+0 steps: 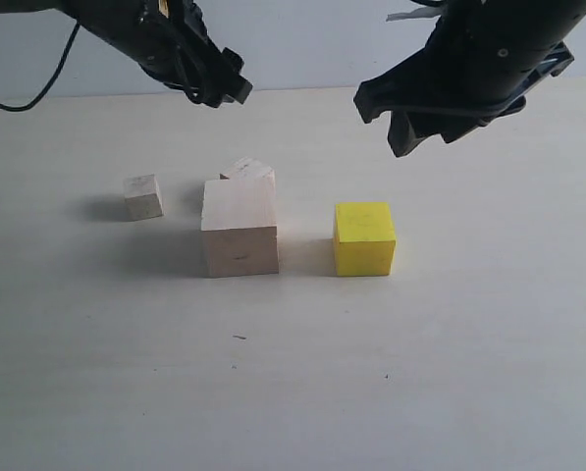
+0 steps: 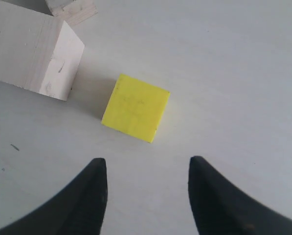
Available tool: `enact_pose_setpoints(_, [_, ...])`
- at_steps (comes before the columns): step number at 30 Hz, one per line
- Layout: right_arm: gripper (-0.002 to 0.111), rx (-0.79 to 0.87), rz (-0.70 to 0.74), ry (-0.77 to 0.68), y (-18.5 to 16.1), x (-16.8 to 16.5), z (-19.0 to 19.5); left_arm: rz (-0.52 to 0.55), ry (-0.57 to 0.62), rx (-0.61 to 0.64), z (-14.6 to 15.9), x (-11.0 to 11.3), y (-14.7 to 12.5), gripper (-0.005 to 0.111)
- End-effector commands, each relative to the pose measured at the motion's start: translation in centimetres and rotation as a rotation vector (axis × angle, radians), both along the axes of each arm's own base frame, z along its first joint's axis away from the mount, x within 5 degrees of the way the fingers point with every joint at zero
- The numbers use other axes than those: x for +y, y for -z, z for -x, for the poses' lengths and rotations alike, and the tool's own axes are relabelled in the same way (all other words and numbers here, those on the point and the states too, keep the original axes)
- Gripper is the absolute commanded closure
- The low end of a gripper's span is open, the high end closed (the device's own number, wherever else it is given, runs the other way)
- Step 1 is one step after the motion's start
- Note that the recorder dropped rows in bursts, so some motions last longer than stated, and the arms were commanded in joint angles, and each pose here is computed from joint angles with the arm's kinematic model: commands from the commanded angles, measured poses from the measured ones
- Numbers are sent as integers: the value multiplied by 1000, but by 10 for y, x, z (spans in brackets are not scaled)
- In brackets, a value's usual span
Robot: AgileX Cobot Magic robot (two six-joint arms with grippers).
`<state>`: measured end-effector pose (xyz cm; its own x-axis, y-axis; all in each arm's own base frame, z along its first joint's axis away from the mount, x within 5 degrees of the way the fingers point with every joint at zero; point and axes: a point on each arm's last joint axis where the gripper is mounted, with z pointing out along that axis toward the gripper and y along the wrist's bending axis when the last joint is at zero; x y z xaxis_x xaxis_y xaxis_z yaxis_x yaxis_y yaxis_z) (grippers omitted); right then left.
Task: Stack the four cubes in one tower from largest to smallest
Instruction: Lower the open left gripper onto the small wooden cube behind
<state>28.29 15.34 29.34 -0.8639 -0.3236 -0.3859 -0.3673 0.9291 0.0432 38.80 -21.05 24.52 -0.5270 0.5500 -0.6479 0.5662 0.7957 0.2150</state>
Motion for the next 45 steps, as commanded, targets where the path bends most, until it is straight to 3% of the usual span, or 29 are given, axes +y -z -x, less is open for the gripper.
enact_pose_setpoints(1, [58, -30, -16, 1, -4, 2, -2, 2, -6, -7, -17, -5, 10, 20])
enact_pose_setpoints(19, [58, -28, -18, 2, -4, 2, -2, -14, -66, 167, -52, -27, 40, 20])
enact_pose_setpoints(22, [58, -30, -19, 2, -4, 2, -2, 25, -69, 188, -52, -31, 41, 20])
enact_pose_setpoints(31, [58, -28, -19, 3, -4, 2, -2, -61, 13, 236, -47, -40, 61, 20])
enact_pose_setpoints(45, [58, -28, -19, 3, -4, 2, -2, -81, 46, 308, -40, -53, 88, 20])
